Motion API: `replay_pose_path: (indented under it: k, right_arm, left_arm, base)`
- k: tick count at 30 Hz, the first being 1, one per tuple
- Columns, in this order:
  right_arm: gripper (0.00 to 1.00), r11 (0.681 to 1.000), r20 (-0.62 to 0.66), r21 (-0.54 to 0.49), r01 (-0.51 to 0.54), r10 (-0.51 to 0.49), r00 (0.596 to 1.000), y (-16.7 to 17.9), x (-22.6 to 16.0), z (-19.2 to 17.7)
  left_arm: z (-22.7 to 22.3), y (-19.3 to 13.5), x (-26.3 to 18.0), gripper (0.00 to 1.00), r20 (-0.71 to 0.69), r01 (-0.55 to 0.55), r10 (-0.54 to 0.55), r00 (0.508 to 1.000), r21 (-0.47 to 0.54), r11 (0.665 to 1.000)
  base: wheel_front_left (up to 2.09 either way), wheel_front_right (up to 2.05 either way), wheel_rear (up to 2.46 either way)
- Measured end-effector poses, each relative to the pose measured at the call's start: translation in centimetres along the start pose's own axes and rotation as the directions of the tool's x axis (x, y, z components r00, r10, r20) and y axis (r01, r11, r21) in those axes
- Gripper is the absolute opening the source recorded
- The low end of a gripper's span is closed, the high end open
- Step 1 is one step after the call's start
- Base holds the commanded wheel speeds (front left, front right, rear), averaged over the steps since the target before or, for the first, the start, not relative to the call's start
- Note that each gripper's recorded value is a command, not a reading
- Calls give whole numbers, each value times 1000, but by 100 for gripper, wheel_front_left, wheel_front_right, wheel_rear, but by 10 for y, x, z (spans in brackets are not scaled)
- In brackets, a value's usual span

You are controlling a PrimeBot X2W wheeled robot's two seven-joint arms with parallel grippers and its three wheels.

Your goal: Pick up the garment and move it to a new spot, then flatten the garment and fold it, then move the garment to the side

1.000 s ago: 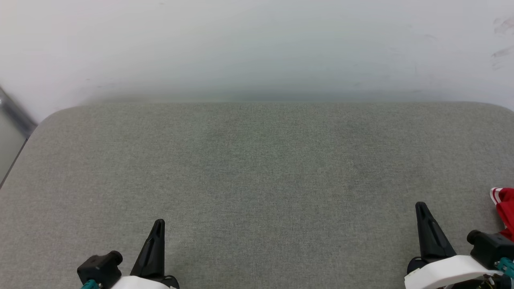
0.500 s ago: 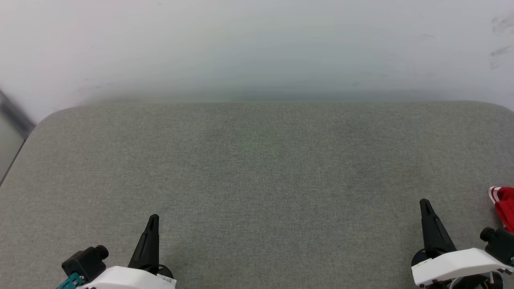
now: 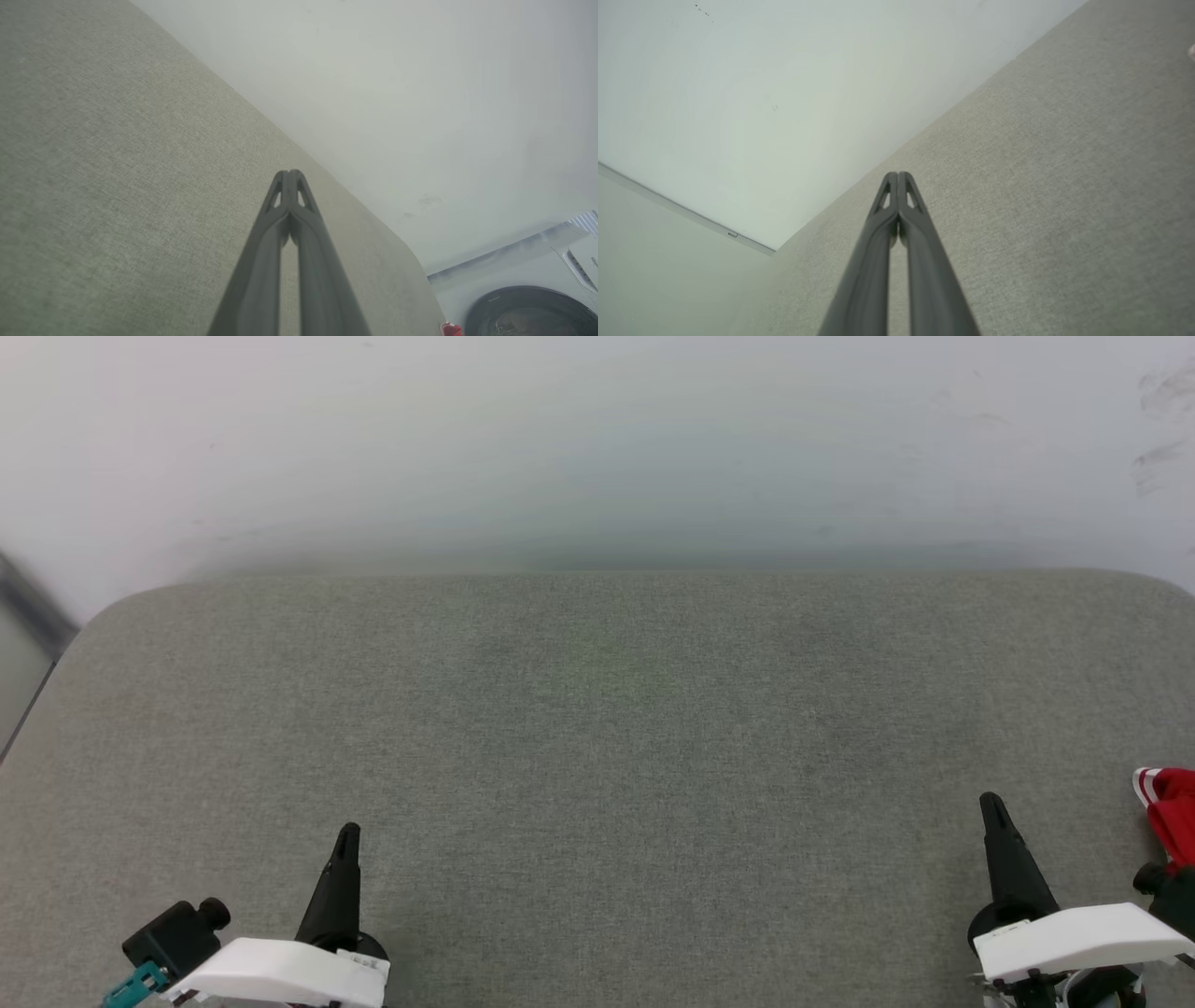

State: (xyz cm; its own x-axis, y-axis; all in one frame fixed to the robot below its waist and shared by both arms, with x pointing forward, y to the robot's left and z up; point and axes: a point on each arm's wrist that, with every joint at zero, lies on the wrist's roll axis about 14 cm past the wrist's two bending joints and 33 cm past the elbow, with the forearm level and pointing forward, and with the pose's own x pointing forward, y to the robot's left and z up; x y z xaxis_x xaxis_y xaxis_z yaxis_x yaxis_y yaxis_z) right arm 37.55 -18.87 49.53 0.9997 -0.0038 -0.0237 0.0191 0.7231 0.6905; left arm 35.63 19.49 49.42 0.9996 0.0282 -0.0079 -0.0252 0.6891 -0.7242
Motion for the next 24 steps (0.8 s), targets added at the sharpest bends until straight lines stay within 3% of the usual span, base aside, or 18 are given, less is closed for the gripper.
replay_pose_path:
  k: [24]
  right_arm:
    - [0,958,-8,287,17,-16,1000,-3,4,3]
  left_arm:
    - [3,2,11,0,-12,-19,16,1000,-270,963]
  base:
    - [0,0,0]
